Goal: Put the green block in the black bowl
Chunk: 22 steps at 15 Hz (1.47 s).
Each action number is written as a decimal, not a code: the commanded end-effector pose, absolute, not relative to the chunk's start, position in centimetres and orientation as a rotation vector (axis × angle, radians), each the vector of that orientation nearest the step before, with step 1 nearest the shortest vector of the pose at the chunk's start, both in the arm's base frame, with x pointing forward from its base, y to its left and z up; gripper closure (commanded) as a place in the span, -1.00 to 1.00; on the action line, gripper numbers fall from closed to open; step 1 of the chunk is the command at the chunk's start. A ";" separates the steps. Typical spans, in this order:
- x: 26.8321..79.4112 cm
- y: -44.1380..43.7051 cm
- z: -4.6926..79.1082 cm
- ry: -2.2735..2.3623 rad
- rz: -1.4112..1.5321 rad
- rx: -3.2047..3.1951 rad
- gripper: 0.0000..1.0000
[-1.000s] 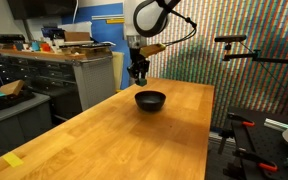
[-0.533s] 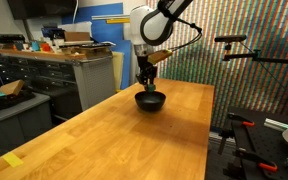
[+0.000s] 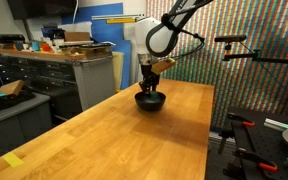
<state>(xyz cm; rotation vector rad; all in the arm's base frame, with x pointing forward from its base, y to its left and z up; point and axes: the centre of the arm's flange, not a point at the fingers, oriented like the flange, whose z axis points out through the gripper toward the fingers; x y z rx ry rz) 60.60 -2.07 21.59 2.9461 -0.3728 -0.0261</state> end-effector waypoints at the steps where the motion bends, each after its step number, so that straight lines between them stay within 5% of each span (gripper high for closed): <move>1: 60.4 -2.9 19.9 -0.434 0.059 2.941 0.65; 6: 60.9 -4.3 18.1 -0.475 0.119 2.934 0.65; 8: 61.0 -4.6 17.9 -0.478 0.135 2.939 -0.36; 10: 61.1 -4.8 18.3 -0.482 0.149 2.943 -0.43; 14: 61.8 -5.2 20.9 -0.493 0.189 2.950 -0.99; 22: 63.8 -6.8 29.0 -0.374 0.221 2.960 -0.99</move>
